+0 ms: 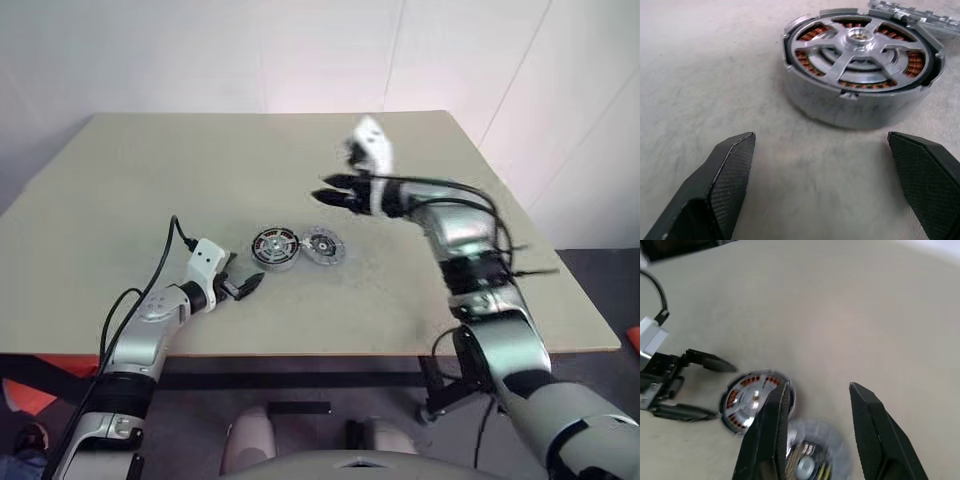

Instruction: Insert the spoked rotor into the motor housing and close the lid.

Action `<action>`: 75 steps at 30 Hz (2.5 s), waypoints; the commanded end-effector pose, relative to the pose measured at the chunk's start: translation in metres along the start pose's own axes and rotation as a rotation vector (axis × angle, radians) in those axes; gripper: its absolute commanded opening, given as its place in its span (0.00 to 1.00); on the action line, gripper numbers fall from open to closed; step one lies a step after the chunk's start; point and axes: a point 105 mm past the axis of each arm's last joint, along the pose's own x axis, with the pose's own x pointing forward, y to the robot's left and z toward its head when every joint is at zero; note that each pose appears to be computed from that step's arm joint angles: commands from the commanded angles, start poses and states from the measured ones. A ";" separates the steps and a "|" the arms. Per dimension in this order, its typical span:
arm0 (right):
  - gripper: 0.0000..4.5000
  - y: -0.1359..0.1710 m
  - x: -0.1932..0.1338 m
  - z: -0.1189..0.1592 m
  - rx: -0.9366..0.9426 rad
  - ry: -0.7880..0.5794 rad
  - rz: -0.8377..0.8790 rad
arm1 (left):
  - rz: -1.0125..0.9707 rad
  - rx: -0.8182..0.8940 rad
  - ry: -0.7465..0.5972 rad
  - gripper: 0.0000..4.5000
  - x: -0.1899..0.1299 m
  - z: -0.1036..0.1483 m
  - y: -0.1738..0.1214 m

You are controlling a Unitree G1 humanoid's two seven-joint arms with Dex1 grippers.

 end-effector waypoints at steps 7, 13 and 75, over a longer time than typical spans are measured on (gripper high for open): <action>0.47 0.021 -0.026 -0.044 0.671 -0.005 0.030 | -0.089 0.034 0.041 1.00 0.012 0.004 -0.004; 0.47 0.027 -0.009 -0.082 0.833 0.043 -0.093 | -0.095 0.051 0.051 1.00 0.010 0.007 0.001; 0.47 0.007 0.009 -0.089 0.949 0.073 -0.233 | -0.034 0.065 0.031 1.00 0.002 0.006 0.012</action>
